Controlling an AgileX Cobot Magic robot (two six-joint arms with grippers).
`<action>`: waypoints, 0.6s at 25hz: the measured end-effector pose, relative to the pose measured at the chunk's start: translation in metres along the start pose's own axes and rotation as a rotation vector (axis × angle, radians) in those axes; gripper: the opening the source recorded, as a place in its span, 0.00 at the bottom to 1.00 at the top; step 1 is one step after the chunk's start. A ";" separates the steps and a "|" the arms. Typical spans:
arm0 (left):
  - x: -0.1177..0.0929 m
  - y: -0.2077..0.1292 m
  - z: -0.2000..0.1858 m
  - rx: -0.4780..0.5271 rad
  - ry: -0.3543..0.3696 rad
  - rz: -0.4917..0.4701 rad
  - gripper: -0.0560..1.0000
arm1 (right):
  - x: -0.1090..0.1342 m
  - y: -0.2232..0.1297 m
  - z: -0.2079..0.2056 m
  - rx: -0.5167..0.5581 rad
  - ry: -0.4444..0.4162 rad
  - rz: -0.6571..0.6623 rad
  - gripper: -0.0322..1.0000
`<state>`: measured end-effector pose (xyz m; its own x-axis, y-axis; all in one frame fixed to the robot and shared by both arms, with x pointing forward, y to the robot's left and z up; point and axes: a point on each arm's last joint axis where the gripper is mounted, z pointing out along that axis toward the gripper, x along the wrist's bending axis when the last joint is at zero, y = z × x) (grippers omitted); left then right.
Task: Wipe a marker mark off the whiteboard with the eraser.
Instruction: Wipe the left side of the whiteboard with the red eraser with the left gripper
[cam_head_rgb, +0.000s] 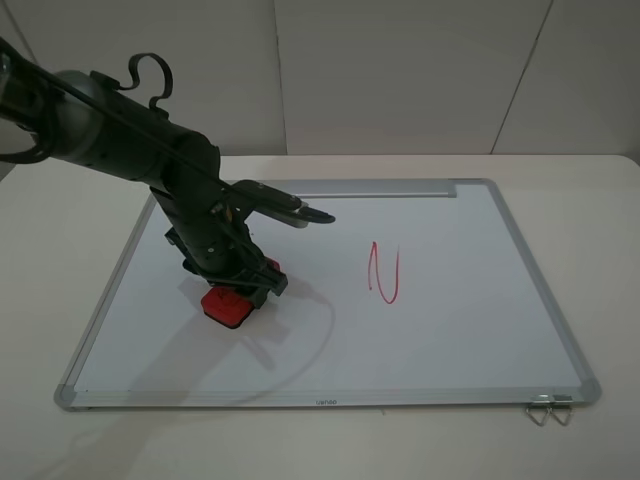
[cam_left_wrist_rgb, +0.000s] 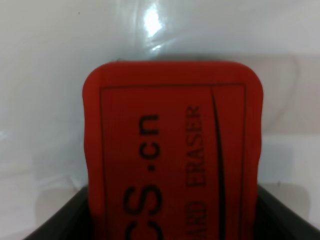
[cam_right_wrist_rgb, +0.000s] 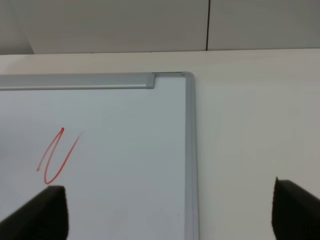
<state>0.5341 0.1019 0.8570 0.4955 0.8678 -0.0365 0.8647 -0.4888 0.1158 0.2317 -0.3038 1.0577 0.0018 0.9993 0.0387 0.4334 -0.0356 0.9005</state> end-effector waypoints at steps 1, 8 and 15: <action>0.002 0.004 0.000 0.011 -0.002 -0.014 0.59 | 0.000 0.000 0.000 0.000 0.000 0.000 0.73; 0.020 0.045 -0.002 0.001 -0.009 -0.090 0.59 | 0.000 0.000 0.000 0.000 0.000 0.000 0.73; 0.047 0.067 -0.008 -0.018 0.034 -0.123 0.59 | 0.000 0.000 0.000 0.000 0.000 0.000 0.73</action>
<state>0.6148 0.1110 0.8715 0.3826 0.9237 -0.0180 0.9170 -0.3773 0.1299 0.2317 -0.3038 1.0577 0.0018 0.9993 0.0387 0.4334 -0.0356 0.9005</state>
